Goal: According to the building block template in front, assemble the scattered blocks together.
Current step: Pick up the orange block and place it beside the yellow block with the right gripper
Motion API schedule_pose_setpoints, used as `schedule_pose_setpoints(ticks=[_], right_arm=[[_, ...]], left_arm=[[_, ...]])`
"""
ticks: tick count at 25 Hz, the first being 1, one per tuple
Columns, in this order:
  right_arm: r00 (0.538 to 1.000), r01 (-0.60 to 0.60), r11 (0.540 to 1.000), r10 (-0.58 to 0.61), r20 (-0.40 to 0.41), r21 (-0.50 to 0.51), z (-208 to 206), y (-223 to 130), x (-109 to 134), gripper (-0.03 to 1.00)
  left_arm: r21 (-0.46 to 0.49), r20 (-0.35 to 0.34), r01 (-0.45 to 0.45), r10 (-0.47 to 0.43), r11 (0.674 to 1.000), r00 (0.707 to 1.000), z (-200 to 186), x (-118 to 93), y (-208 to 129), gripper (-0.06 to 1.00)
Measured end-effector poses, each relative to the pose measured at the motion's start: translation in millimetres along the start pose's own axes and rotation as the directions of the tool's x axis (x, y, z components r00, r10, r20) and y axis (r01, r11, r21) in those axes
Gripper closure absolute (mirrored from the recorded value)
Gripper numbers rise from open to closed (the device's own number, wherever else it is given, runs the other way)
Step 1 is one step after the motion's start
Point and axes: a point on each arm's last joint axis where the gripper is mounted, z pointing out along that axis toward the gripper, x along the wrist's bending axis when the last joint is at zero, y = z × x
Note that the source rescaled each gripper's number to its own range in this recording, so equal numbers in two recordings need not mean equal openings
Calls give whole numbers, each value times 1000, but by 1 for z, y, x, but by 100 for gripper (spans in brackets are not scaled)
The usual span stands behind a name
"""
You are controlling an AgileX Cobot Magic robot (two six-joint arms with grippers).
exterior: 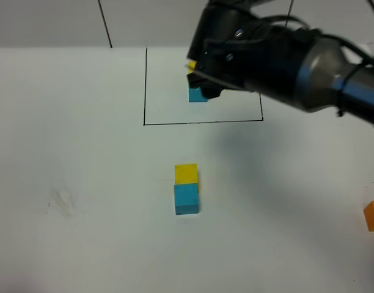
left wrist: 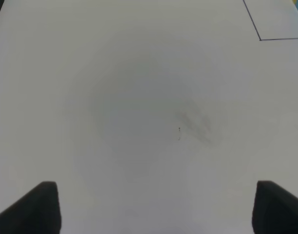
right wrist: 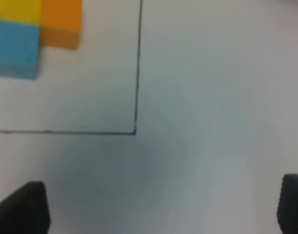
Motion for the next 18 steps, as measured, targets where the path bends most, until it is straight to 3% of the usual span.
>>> schedule_pose_setpoints(ticks=[7, 11, 14, 18], right_arm=[[996, -21, 999, 17, 90, 49, -7, 14, -139, 5], [997, -50, 992, 42, 68, 113, -14, 8, -208, 5], [996, -84, 986, 84, 0, 143, -23, -1, -243, 5], [991, -96, 980, 110, -71, 174, -27, -17, -263, 5]], left_arm=[[0, 0, 1, -1, 1000, 1000, 0, 0, 0, 27], [0, 0, 1, -1, 1000, 1000, 0, 0, 0, 27], [0, 0, 1, -1, 1000, 1000, 0, 0, 0, 27], [0, 0, 1, -1, 1000, 1000, 0, 0, 0, 27]])
